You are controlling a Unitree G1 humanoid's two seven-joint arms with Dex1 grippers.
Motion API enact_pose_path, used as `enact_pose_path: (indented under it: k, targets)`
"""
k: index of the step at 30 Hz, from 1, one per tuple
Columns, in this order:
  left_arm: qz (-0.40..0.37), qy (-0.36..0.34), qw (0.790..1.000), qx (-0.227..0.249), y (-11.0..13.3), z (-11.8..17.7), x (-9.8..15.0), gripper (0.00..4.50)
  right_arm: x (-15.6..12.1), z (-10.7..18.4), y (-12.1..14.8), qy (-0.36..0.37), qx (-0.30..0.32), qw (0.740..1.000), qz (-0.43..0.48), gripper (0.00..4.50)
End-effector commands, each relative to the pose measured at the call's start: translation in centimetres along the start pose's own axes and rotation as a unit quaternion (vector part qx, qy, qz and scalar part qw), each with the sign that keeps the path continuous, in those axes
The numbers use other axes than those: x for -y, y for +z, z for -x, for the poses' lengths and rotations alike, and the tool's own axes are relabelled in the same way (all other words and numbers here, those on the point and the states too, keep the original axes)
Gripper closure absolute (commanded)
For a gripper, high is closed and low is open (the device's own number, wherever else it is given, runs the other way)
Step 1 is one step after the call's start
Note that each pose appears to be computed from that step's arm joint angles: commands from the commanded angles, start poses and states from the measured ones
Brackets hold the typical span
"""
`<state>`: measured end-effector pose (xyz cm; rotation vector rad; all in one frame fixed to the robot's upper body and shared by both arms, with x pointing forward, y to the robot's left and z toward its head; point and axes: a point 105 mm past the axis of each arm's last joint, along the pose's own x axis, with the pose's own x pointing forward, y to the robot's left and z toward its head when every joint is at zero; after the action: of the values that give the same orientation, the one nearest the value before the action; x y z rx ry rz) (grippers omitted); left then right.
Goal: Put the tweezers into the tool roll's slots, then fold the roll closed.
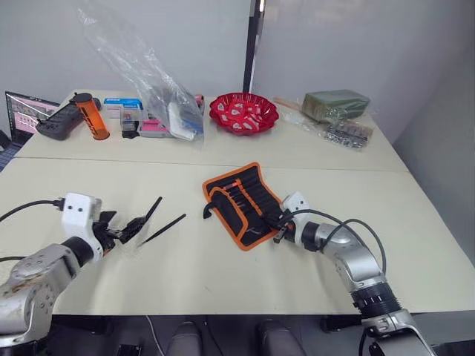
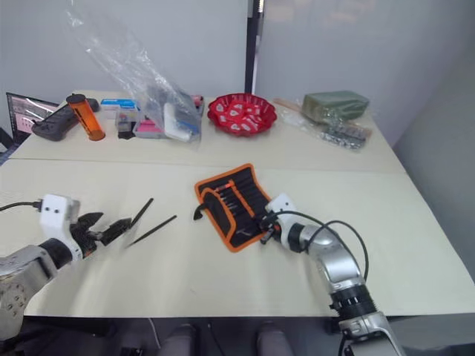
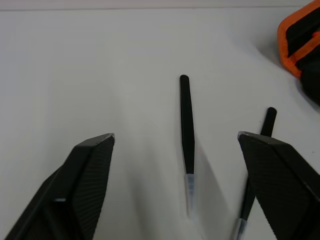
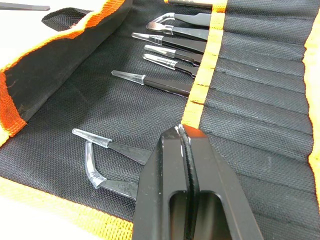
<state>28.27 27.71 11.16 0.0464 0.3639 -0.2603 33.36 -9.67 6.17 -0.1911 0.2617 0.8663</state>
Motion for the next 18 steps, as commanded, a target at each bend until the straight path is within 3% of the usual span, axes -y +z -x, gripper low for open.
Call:
enact_pose_path:
  k: [1, 15, 18]
  targets:
    - [-0.028, -0.016, 0.999, 0.000, 0.8, -0.8, 0.2, 1.77, -0.4, 0.8, -5.0, -0.008, -0.087, 0.995, -0.043, 4.50]
    - [-0.108, -0.013, 0.993, -0.052, -0.6, -2.9, -0.2, 1.77, -0.1, 1.2, -4.9, -0.025, -0.083, 0.995, -0.045, 4.50]
    - [-0.101, -0.012, 0.993, -0.062, -1.1, -2.9, -0.5, 2.59, -0.1, 1.2, -4.9, -0.026, -0.083, 0.995, -0.045, 4.50]
